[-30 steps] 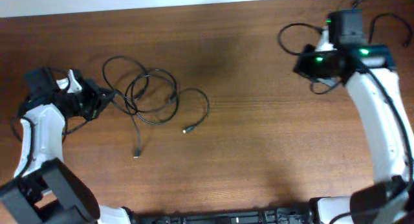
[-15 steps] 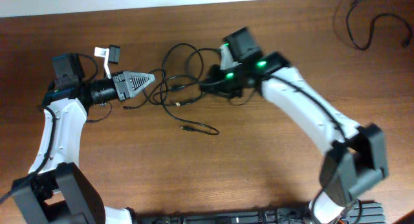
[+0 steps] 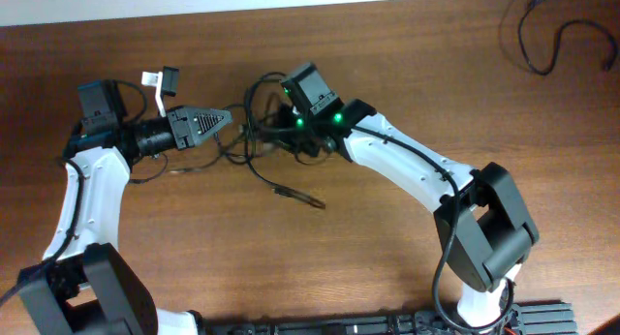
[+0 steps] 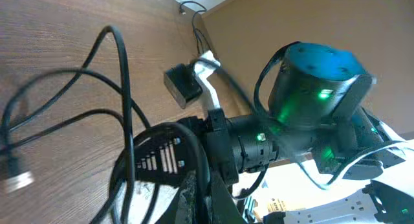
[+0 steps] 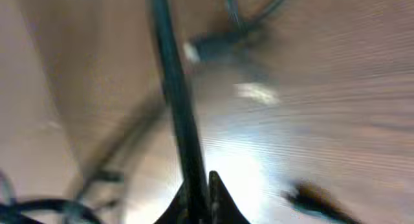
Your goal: Untangle cables
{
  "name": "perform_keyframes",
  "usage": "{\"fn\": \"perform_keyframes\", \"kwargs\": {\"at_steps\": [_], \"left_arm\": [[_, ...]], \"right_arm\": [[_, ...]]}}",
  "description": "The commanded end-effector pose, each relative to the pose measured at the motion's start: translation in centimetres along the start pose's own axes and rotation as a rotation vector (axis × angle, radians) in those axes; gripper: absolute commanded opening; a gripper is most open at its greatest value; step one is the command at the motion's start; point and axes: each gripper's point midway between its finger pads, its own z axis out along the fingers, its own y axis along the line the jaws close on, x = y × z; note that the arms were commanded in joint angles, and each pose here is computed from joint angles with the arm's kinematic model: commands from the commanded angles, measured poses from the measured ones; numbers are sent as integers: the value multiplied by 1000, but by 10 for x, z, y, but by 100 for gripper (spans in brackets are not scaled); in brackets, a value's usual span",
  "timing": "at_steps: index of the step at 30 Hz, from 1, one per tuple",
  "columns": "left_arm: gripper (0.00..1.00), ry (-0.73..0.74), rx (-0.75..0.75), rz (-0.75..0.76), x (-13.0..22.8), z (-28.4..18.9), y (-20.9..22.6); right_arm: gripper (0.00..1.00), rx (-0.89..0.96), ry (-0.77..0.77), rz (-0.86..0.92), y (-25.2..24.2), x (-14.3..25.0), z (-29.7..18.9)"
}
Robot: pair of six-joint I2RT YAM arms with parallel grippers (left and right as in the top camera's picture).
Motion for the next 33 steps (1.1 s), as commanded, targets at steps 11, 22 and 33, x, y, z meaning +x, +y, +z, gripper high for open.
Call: {"fn": "perform_keyframes", "kwargs": {"at_steps": [11, 22, 33], "left_arm": [[0, -292, -667, -423, -20, -107, 113], [0, -567, -1180, -556, -26, -181, 164], [0, -182, -1095, -180, -8, -12, 117]], "right_arm": [[4, 561, -538, 234, -211, -93, -325], [4, 850, -683, 651, -351, -65, -438], [4, 968, -1135, 885, -347, -9, -630]]}}
